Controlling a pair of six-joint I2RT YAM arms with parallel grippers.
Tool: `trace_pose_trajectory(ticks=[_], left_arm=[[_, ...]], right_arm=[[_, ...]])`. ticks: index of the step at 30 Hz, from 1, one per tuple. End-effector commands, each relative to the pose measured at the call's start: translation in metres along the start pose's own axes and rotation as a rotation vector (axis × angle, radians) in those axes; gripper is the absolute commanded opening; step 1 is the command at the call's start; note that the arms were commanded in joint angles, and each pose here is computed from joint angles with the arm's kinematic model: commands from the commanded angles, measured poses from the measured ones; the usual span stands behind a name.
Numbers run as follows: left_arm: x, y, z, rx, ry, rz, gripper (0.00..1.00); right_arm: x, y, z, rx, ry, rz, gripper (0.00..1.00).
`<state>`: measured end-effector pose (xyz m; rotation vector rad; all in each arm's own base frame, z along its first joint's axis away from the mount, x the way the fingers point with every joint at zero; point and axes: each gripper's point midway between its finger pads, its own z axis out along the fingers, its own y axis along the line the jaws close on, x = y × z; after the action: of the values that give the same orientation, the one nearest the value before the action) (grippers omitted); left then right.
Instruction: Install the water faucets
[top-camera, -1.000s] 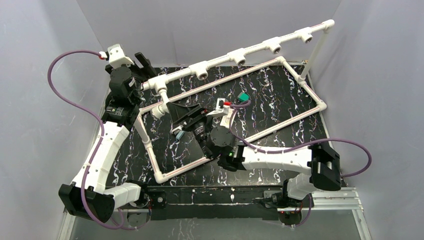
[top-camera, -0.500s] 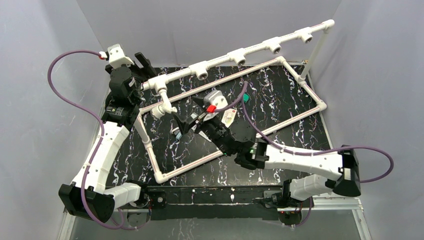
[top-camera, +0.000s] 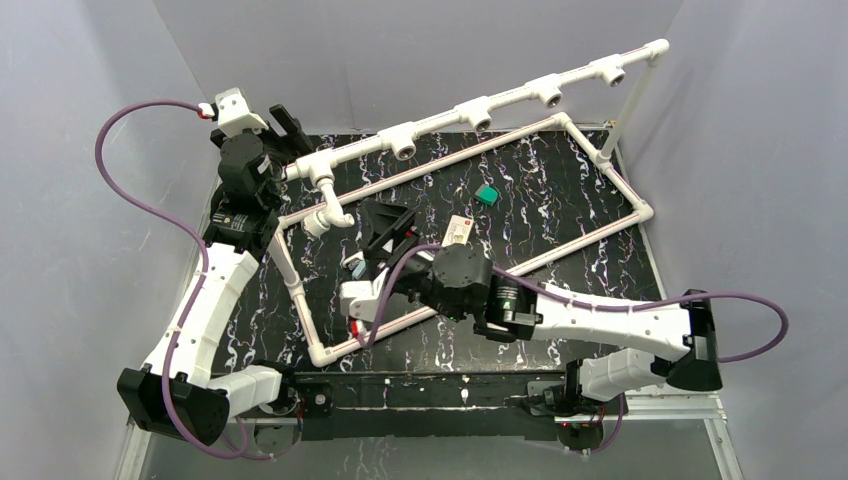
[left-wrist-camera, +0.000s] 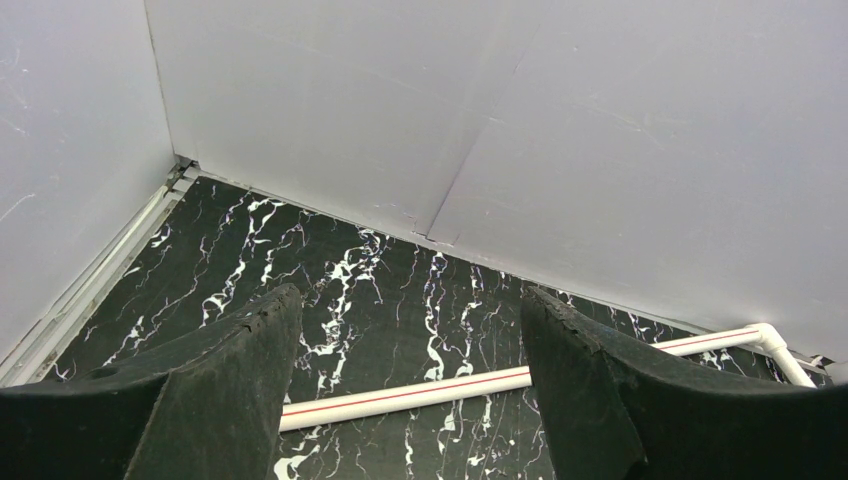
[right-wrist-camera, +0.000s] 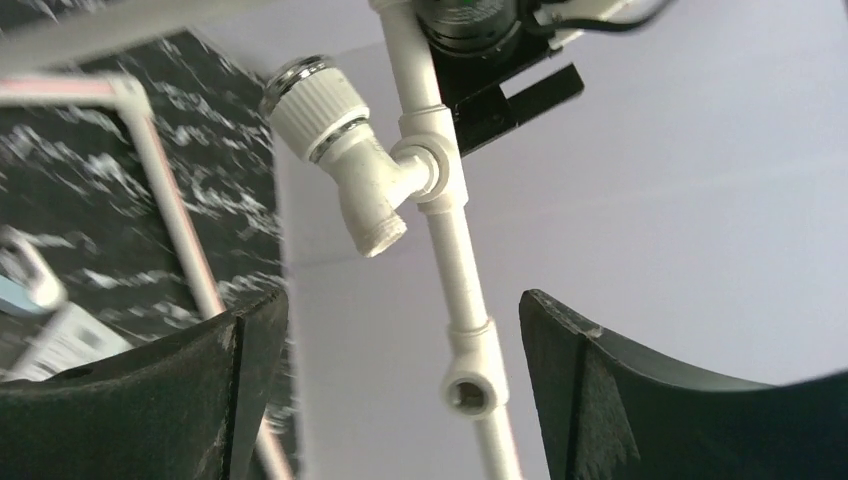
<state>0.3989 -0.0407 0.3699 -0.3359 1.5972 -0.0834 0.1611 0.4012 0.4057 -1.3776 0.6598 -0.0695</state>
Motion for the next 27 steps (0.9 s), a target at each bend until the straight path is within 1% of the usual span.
trace_pose_trajectory(ticks=[1,8,13,16,21,27], left_arm=[[0.169,0.039,-0.031,-0.048,0.558,0.224,0.77],[0.167,0.038,-0.032,-0.046,0.555,0.225,0.78],[0.167,0.039,-0.032,-0.048,0.553,0.225,0.78],[0.168,0.038,-0.032,-0.046,0.557,0.222,0.78],[0.167,0.038,-0.032,-0.046,0.555,0.223,0.78],[0.167,0.037,-0.031,-0.042,0.557,0.222,0.78]], right_arm=[[-0.003,-0.022,0.007,0.041,0.064,-0.426,0.91],[-0.014,-0.019,0.034,0.042,0.092,-0.585,0.91],[-0.021,-0.023,0.046,0.094,0.095,-0.649,0.91],[-0.025,-0.025,0.052,0.102,0.089,-0.656,0.91],[-0.022,-0.022,0.062,0.095,0.104,-0.665,0.85],[-0.005,-0.017,0.071,0.083,0.153,-0.652,0.73]])
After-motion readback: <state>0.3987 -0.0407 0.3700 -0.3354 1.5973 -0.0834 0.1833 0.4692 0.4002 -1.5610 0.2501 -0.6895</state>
